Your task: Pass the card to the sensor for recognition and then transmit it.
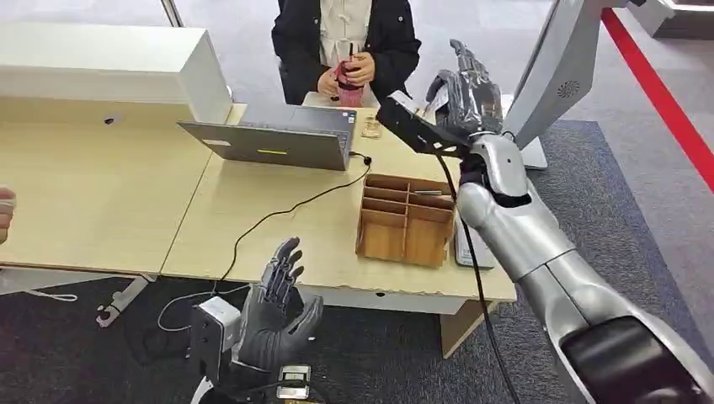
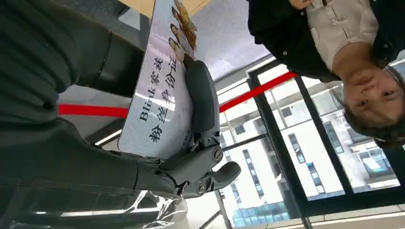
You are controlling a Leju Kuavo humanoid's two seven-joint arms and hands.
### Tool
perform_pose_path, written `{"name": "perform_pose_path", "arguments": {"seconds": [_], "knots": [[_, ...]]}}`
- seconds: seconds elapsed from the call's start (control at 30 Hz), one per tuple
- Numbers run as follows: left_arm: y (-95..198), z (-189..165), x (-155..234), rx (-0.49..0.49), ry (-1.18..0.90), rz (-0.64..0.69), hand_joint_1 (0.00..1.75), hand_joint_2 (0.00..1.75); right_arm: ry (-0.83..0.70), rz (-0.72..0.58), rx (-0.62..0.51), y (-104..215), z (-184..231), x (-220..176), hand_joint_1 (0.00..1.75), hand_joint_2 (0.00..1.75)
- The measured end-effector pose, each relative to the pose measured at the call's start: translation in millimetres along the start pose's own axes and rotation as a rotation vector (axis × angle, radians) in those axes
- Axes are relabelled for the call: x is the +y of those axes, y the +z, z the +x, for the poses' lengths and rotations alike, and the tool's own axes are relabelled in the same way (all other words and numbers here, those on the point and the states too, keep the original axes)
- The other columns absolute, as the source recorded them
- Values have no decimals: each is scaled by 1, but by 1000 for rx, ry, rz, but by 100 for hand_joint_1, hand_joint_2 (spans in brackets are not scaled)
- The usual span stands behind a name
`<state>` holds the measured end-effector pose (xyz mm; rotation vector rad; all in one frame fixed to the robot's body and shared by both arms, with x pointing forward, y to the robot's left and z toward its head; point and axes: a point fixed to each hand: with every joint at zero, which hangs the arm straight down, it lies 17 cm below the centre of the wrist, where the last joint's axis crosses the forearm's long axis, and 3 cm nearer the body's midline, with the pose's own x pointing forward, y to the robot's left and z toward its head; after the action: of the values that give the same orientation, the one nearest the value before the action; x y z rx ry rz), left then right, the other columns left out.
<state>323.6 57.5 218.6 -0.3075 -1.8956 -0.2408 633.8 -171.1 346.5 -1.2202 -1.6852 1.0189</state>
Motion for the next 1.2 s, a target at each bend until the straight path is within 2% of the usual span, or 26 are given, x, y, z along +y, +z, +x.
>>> {"name": "perform_pose_path", "arguments": {"seconds": [0.3,0.67,1.2], "knots": [[-2,-4,-14,4,4,-53,0,175,80,45,72,-20,-13,-3,175,175],[-2,-8,-11,8,-15,-26,0,175,147,98,208,-27,-41,3,175,175],[-2,-8,-11,12,-14,-27,0,175,198,147,255,-23,-59,15,175,175]]}}
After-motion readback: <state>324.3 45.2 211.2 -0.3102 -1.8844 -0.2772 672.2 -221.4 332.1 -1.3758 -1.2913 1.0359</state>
